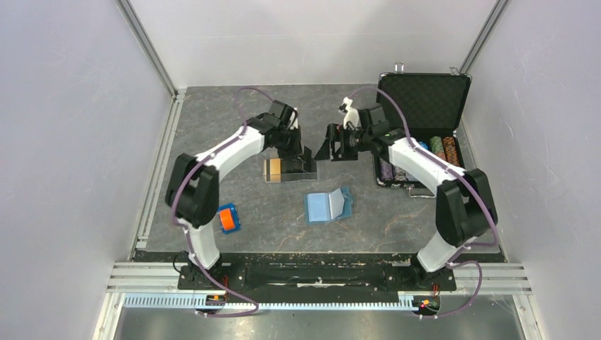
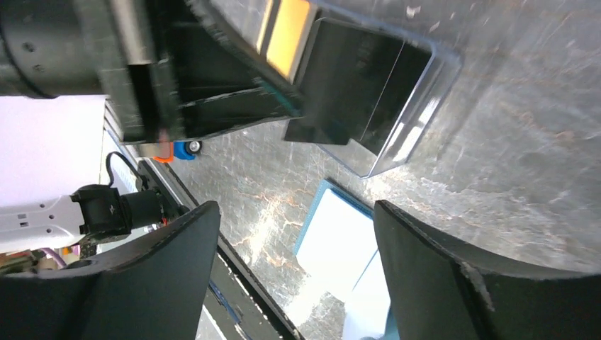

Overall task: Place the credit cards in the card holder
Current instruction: Pick up the credit card from the storage box.

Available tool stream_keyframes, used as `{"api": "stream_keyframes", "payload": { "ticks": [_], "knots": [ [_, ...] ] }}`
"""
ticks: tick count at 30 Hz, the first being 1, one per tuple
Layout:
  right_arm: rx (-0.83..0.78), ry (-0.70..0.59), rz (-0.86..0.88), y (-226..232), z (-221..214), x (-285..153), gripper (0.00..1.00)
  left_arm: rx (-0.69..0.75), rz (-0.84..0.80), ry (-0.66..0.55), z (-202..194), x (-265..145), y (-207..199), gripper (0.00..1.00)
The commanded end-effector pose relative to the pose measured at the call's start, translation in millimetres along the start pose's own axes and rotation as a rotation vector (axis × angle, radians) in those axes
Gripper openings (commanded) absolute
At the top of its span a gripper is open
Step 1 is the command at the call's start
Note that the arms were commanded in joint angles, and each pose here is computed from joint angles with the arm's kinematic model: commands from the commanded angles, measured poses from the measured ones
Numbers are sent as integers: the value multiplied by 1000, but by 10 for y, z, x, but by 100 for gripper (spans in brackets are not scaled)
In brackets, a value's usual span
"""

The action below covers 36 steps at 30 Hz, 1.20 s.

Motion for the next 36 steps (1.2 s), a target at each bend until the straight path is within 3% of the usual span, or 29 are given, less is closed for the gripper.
{"api": "stream_keyframes", "payload": {
  "ticks": [1,6,13,20,27,31,35,36],
  "knots": [
    [-69,-146,95,250,320,-424,85,73,-24,-179,207,-758,-177,2],
    [-43,-176,203,275,276,-652,90,89,-224,-243,140,-1140,-432,2],
    [-20,-191,451,510,88,-813,86,10,-682,-267,-22,-1454,-900,2],
    [40,-200,580,622,-15,-885,70,-20,-793,-290,-159,-1560,-963,2],
    [61,-170,604,672,-58,-800,55,-41,-811,-273,-260,-1565,-953,2],
    [62,-141,643,797,-91,-745,40,-47,-810,-264,-290,-1547,-942,2],
    [70,-126,646,820,-128,-694,3,-74,-783,-267,-289,-1499,-905,3],
    [75,-132,634,803,-119,-691,0,-82,-774,-263,-295,-1480,-892,6]
  ]
}}
Point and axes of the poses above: each gripper's point midway between its finger pads, its own x axis out along the fingers, its own y axis along the line the jaws close on, z = x × y, the point moved 3 cm from there along -x, back along the fingers, and after that the axes turned 8 degrees about x, right-handed, at the moved point
